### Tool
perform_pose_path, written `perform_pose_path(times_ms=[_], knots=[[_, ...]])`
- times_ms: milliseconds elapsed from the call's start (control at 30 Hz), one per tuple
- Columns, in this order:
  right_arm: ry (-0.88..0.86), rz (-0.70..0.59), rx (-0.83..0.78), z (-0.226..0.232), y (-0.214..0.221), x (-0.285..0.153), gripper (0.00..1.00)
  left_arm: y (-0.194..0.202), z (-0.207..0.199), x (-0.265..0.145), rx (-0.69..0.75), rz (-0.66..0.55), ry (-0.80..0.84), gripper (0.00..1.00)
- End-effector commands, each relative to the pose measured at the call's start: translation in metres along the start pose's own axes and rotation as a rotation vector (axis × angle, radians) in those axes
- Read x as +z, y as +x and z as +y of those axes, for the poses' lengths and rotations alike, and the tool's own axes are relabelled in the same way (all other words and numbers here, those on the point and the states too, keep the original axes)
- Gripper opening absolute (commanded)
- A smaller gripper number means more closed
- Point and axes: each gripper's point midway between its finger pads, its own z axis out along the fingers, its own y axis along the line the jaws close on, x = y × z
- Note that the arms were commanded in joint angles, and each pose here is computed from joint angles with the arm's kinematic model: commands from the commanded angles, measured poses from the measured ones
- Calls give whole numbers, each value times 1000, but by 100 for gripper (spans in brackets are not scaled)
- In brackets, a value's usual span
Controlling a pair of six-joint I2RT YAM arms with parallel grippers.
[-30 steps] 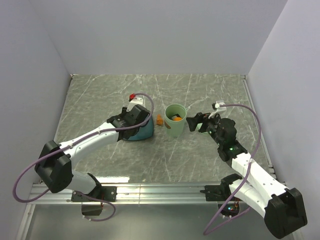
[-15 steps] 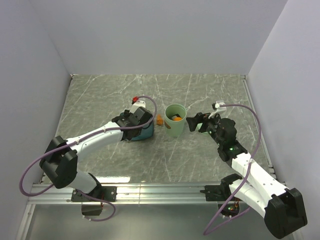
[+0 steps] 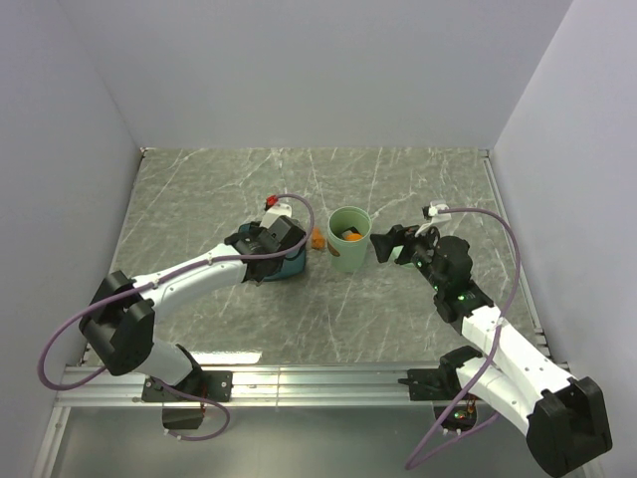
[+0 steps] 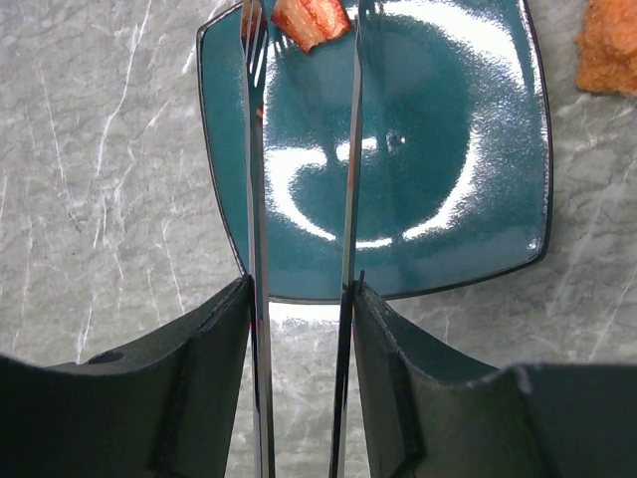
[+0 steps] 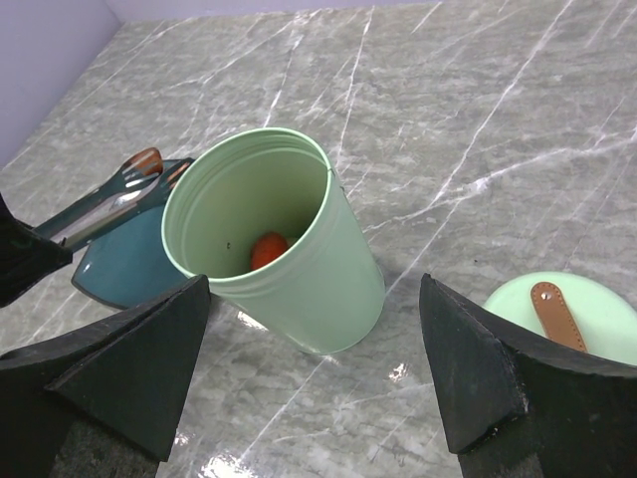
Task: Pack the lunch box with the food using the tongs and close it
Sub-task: Pick up the food using the clamp
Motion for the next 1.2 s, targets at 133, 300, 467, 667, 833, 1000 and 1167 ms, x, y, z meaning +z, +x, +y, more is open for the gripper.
perform_pose_path(times_ms=[133,300,467,667,833,1000,1167], knots=[[-15,-44,-1,3,-10,-4,92,-4,-8,2,-4,7,7,48],[-18,-43,-2,3,-9,-4,92,-5,-9,2,-1,5,8,41],[-19,-42,-4,3,-10,-4,92,-12,-6,-3,-13,-19,13,35],[-16,-36,-2,2,-8,-3,92,-22,0,-13,-38,-61,16,31],[-14,-37,-1,2,-9,-3,92,-33,4,-24,-59,-96,24,30],[-12,-39,-2,2,-10,-3,92,-36,5,-31,-63,-113,28,30],[-8,-37,-1,1,-9,-2,92,-33,5,-30,-58,-104,22,28]])
